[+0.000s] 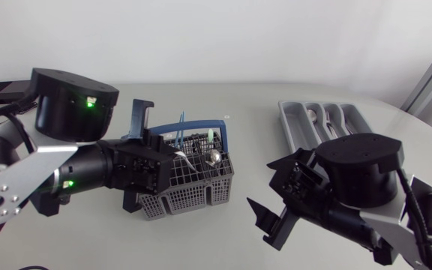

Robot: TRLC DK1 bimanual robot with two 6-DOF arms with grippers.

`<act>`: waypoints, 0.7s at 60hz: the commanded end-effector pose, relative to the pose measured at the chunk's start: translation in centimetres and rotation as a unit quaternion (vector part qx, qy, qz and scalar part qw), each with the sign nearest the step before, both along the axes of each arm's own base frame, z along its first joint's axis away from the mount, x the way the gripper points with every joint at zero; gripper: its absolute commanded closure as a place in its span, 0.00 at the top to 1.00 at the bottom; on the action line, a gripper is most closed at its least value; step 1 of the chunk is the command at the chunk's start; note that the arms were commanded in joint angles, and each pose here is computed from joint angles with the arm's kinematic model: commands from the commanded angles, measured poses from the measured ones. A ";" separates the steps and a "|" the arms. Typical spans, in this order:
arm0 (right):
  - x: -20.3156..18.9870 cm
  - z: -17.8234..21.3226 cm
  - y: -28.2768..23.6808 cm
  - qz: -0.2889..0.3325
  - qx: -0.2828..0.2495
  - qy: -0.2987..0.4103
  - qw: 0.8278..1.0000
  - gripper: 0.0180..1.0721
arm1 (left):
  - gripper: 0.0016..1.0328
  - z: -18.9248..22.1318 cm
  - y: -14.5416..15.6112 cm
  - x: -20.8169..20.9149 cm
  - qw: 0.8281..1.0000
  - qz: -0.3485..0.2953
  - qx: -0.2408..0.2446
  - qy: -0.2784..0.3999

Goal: Unload the cutlery basket into the drawer organizer.

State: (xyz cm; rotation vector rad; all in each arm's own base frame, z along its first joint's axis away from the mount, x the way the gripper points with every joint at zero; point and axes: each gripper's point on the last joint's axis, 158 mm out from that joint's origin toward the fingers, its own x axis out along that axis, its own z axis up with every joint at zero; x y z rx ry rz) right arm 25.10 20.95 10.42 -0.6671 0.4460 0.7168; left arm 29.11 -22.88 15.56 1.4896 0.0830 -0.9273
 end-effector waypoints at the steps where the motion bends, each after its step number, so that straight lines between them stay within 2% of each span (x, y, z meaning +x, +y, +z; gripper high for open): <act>1: 0.2 -0.2 0.3 -0.004 0.004 0.001 1.000 0.94 | 0.07 -0.2 0.1 -0.3 1.000 0.011 -0.004 -0.008; 11: 0.2 -0.4 0.3 -0.004 0.002 0.002 1.000 0.94 | 0.08 -0.3 -0.5 -1.2 0.999 0.007 0.012 -0.029; 29: 0.0 -1.0 0.2 -0.003 0.000 0.002 1.000 0.94 | 0.08 -1.0 -1.7 -2.5 0.993 -0.031 0.083 -0.079; 42: 0.0 -0.9 0.1 -0.002 0.001 0.001 1.000 0.94 | 0.08 -1.2 -2.1 -2.7 0.987 -0.044 0.126 -0.085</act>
